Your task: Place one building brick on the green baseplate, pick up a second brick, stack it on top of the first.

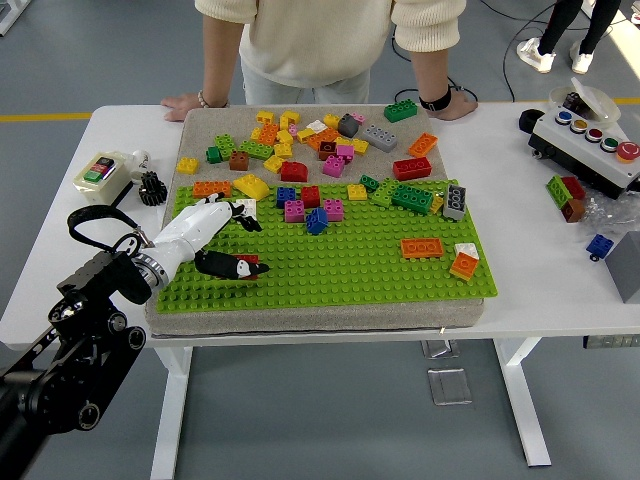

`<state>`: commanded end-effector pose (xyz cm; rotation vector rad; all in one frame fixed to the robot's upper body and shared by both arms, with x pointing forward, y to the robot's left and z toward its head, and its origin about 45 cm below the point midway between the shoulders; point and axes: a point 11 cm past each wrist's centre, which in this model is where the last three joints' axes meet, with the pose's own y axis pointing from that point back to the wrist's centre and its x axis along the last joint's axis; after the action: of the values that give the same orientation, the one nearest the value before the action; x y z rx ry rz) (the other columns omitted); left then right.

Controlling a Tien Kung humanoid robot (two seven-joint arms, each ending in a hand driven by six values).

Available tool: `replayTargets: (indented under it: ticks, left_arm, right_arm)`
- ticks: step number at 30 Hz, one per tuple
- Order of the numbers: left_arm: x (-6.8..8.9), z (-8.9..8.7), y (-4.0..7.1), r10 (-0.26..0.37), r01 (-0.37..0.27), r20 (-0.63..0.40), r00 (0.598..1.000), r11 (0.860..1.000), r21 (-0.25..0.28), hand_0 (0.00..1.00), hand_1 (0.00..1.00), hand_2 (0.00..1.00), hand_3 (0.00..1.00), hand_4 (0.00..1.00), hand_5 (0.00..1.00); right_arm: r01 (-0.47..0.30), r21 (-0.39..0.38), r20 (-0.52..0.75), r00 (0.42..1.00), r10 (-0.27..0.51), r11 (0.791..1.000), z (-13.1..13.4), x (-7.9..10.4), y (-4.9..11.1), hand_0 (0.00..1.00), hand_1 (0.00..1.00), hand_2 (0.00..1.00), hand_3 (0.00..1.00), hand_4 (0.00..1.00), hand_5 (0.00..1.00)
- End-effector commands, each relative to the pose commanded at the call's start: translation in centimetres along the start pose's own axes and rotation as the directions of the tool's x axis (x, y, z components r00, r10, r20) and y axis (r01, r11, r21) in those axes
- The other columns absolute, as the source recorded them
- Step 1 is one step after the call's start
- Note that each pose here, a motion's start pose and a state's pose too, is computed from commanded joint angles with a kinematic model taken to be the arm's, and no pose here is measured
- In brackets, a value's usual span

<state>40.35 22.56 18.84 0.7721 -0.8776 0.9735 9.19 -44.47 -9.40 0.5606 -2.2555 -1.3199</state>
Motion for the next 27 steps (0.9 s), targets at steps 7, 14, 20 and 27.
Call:
replayTargets:
  ticks: [7,14,20,27]
  left_arm:
    - [0.1,-0.1,-0.6,0.015,-0.015,0.003,1.0,1.0,-0.002,0.998,0.795,0.726,0.68,0.998,0.442]
    - [-0.8,-0.4,-1.1,0.011,-0.011,0.002,1.0,1.0,0.007,0.998,0.798,0.728,0.701,0.998,0.462]
    - [-0.5,-0.5,-0.9,0.024,-0.024,0.0,1.0,1.0,0.0,0.998,0.794,0.726,0.706,0.998,0.467]
    - [-0.6,0.4,-0.3,-0.005,0.006,0.016,1.0,0.999,-0.048,0.998,0.802,0.735,0.628,0.998,0.558]
  right_arm:
    - [0.001,-0.001,0.0,1.0,-0.001,1.0,0.1,0.0,0.0,0.74,0.668,0.717,0.595,0.918,0.493]
    - [0.002,-0.001,-0.005,1.0,-0.002,1.0,0.0,-0.1,0.0,0.74,0.668,0.716,0.594,0.918,0.494]
    - [0.003,-0.006,-0.007,1.0,-0.003,1.0,0.1,-0.1,0.0,0.74,0.667,0.717,0.596,0.918,0.494]
    - [0.006,-0.002,-0.011,1.0,-0.006,1.0,0.0,-0.2,0.0,0.74,0.667,0.716,0.595,0.918,0.495]
